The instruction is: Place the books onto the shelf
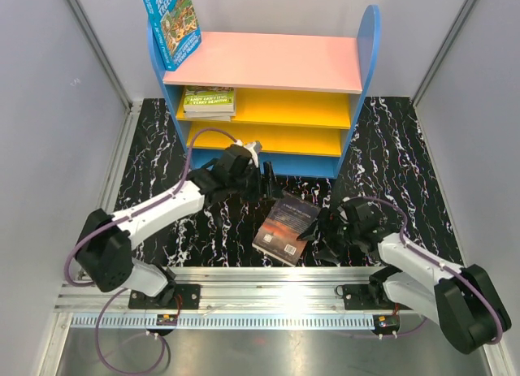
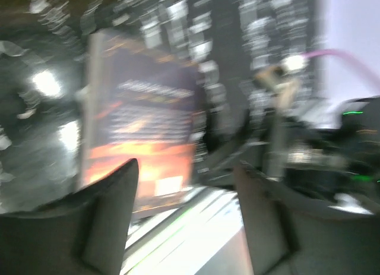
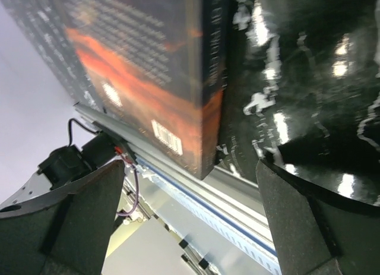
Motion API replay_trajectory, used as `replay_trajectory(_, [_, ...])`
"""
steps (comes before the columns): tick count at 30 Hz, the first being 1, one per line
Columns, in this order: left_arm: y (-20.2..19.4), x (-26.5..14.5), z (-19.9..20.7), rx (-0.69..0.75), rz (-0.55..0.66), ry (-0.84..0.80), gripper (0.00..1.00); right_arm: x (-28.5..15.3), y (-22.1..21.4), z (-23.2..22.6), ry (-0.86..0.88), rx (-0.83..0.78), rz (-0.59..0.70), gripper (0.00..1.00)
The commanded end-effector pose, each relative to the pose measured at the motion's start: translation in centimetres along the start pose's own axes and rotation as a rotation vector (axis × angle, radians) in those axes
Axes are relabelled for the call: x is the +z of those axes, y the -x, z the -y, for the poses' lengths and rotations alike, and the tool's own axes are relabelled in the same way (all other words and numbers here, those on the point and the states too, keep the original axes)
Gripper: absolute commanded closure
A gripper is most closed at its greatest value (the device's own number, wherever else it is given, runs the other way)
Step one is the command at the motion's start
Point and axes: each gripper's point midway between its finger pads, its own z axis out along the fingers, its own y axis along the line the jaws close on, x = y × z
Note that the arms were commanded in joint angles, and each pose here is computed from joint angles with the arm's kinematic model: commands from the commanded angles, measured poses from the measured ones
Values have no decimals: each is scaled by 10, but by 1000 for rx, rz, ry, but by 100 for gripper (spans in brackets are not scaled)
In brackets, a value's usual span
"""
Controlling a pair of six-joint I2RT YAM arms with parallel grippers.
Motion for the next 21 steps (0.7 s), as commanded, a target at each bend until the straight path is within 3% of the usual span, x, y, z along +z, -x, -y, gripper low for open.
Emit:
replay_trajectory(1, [-34,17,-66,88,-110,208,28,7,13,-3,-25,-16,20,0])
replay_trajectory(2, [-37,21,-70,88,-123,209,25,9,14,-2,-33,-17,16,0])
replay_trajectory(3, [-43,25,-72,92,-141,206,17,10,15,-2,-36,-19,13,0])
replay_trajectory(7, [-69,48,-74,93,-207,153,6,18,16,6,-55,-8,6,0])
replay_trajectory(16, [-101,70,-35,97,-304,35,10,28,19,18,-88,2,4,0])
replay_trajectory(21, [-97,60,-6,96,-293,-17,23,40,21,25,-91,18,-8,0])
